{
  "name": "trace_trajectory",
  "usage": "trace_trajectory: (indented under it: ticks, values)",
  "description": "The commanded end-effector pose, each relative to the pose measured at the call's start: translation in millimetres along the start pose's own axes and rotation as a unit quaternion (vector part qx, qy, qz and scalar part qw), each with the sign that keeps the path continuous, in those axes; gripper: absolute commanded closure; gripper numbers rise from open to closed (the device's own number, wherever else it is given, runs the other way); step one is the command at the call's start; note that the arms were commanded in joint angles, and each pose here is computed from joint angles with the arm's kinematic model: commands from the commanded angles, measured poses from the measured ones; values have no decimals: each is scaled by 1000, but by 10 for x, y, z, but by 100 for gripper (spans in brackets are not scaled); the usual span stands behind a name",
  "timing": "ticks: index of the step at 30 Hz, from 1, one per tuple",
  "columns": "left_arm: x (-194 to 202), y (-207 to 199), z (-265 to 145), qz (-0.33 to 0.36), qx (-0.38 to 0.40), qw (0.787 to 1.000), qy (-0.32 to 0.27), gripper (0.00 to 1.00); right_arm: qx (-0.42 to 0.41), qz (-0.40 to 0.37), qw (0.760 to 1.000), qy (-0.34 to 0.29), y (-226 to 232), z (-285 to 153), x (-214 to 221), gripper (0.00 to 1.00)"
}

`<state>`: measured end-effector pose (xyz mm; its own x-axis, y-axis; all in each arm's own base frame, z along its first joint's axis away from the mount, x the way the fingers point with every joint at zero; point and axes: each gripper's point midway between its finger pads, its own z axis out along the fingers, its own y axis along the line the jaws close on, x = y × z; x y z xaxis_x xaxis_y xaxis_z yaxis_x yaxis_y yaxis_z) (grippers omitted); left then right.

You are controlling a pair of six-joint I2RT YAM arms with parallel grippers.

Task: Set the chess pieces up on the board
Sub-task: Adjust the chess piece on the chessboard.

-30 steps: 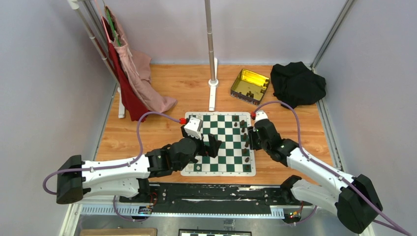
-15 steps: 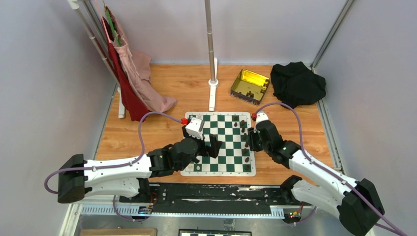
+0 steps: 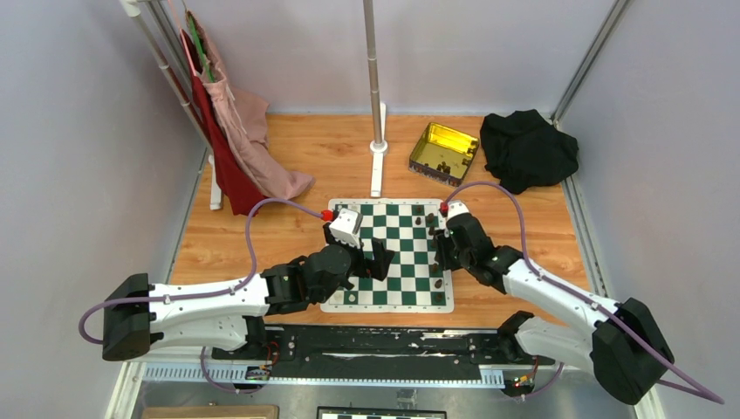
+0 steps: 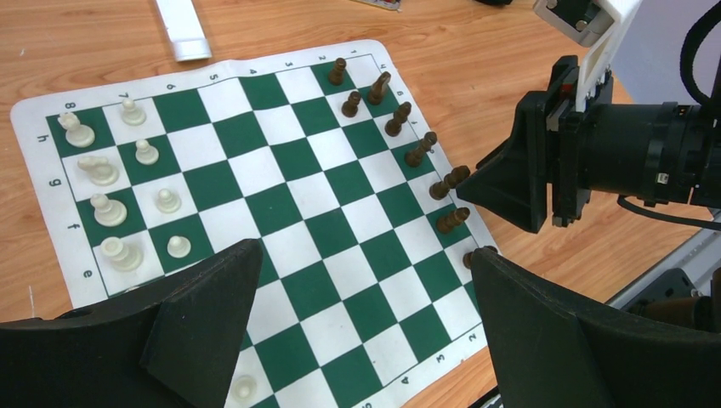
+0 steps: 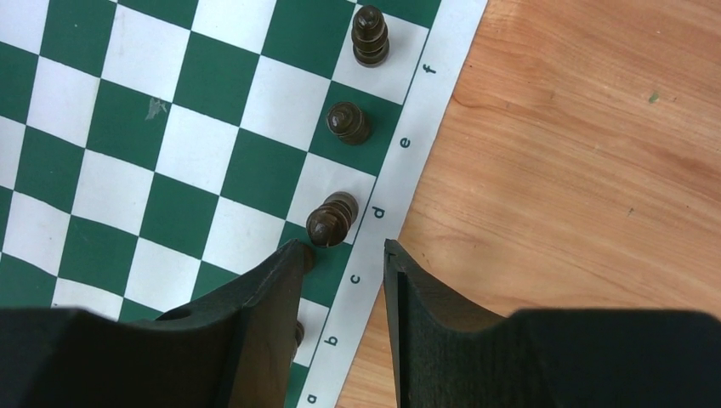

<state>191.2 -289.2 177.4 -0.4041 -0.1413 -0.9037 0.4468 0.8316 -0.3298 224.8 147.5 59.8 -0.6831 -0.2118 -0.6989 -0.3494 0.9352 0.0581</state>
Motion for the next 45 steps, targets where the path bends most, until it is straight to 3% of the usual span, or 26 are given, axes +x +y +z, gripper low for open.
trace_trajectory:
  ticks: [1,34,45]
  values:
    - [-160,-30,-5,-17,2,1000,-25,0,-8,-2,1000,-5,61,42,-36,56]
    - [-173,-5,-7,-13,-4,1000,-28,0,-12,-15,1000,-7,130,175,-214,64]
    - [-171,-1,-7,-12,-4,1000,-28,0,-10,-16,1000,-6,121,163,-219,80]
